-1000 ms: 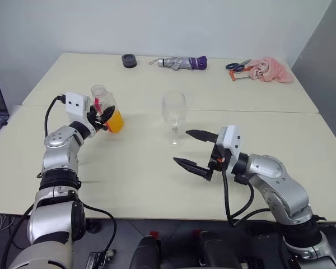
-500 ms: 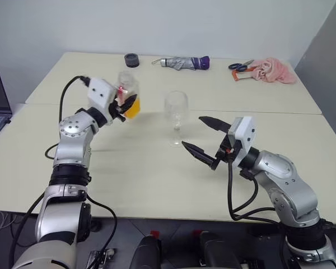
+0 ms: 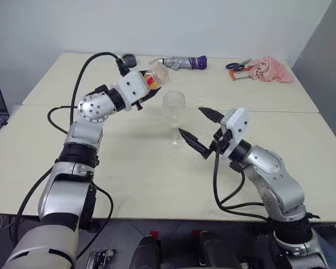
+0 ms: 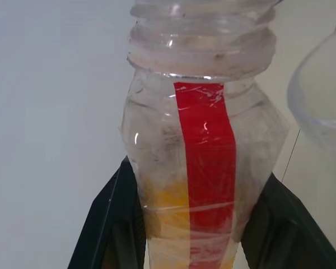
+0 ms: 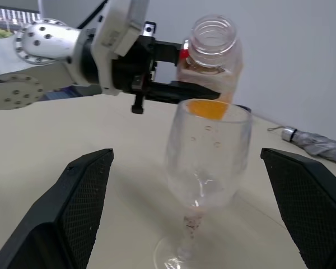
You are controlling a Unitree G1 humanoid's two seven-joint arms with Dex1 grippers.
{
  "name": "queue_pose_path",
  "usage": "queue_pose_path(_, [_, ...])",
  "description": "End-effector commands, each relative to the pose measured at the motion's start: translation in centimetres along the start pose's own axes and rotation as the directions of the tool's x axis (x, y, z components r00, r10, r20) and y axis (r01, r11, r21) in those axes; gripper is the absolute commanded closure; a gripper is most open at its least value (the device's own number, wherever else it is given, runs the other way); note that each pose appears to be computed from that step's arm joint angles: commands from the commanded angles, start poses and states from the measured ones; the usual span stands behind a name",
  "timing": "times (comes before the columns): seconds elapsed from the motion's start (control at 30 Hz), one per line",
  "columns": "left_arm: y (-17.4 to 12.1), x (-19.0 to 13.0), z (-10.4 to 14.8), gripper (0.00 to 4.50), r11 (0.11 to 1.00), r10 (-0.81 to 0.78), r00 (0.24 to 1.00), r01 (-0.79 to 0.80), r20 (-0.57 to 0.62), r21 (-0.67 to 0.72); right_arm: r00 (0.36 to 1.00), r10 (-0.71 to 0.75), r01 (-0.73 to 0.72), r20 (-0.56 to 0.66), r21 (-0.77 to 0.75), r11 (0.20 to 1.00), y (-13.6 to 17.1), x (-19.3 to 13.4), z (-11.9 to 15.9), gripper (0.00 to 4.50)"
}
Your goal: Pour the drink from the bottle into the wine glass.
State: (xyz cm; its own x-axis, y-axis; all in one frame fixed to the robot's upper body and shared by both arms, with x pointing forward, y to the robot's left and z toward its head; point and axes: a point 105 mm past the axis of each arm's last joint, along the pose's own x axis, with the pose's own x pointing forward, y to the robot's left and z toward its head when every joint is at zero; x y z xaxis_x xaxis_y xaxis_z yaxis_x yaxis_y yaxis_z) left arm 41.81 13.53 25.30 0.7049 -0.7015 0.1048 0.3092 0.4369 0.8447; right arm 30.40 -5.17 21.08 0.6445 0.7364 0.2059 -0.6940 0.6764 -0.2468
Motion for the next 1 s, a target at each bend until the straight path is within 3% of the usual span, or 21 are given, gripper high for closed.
queue_pose_path(0.03, [2.7,0.2,2.3,2.79,0.985,0.070,0.994,-0.082,0.079,0.152,1.000,-0.013,0.013,0.026,0.008,1.000,0.0,0.4,0.9,0.00])
queue_pose_path(0.57, [3.4,0.1,3.0,2.79,0.882,0.034,0.994,-0.080,0.107,0.465,0.998,0.023,-0.023,0.065,-0.001,1.000,0.3,-0.9,1.7,0.00])
queue_pose_path(1.0, [4.1,0.4,3.1,2.79,0.817,0.046,0.994,-0.096,0.101,0.569,0.999,0.003,-0.004,0.048,0.005,1.000,0.4,-1.5,1.4,0.00])
